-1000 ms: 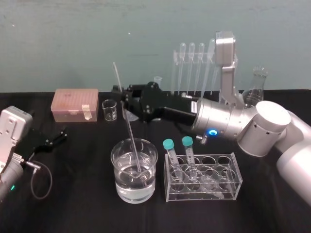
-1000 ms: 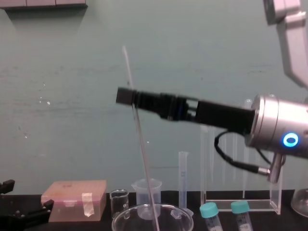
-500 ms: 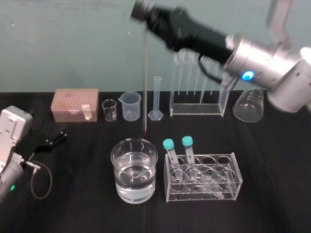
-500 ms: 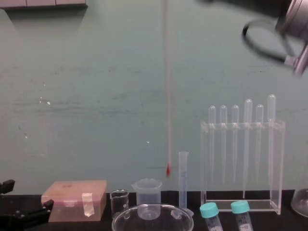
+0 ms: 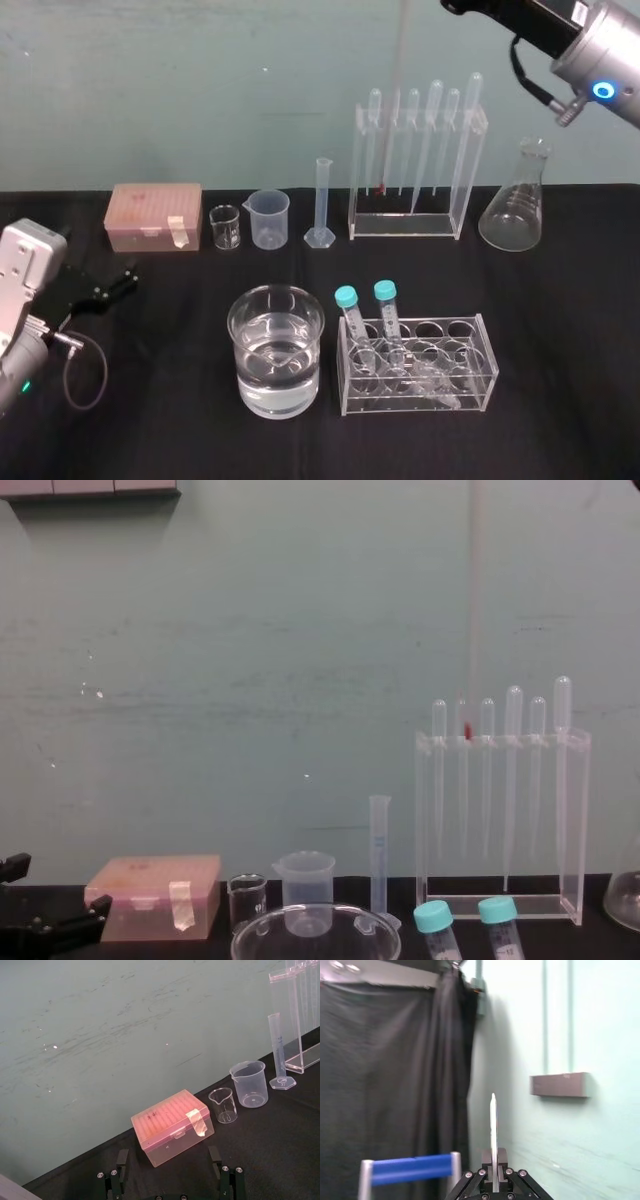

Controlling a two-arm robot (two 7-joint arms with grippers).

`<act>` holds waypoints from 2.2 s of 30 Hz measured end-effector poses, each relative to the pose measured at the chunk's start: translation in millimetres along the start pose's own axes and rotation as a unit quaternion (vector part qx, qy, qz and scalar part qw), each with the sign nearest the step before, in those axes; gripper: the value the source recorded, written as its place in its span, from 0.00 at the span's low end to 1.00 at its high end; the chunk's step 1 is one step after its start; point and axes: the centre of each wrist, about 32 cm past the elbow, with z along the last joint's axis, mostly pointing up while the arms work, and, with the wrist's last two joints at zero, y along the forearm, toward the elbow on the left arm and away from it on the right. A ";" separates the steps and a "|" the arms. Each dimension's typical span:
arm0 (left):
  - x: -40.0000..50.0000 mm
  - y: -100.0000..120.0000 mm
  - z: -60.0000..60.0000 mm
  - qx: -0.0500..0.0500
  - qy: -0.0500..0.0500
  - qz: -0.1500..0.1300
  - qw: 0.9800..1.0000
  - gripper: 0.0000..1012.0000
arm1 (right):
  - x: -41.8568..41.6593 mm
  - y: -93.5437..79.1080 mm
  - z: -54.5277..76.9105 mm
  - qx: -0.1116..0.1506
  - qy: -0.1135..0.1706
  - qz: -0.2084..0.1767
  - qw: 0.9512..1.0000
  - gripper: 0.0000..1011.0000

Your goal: Hold the thermometer with one hand and immerse one end into the beaker, then reinsert it into the test tube rack.

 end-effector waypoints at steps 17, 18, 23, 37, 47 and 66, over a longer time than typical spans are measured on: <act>0.0 0.0 0.0 0.000 0.000 0.000 1.000 1.00 | -27.1 -89.1 -16.7 -0.052 -0.005 -0.112 0.992 0.06; 0.0 0.0 0.0 0.000 0.000 0.000 1.000 1.00 | -28.6 -91.1 -17.8 -0.053 -0.002 -0.114 0.992 0.06; 0.0 0.0 0.0 0.000 0.000 0.000 1.000 1.00 | -35.6 -98.9 -25.5 -0.060 0.012 -0.119 0.991 0.06; 0.0 0.0 0.0 0.000 0.000 0.000 1.000 1.00 | -45.3 -101.2 -66.1 -0.089 0.026 -0.104 0.990 0.06; 0.0 0.0 0.0 0.000 0.000 0.000 1.000 1.00 | -42.3 -87.5 -80.0 -0.076 0.030 -0.085 0.993 0.06; 0.0 0.0 0.0 0.000 0.000 0.000 1.000 1.00 | -44.9 -91.6 -100.0 -0.104 0.026 -0.084 0.991 0.06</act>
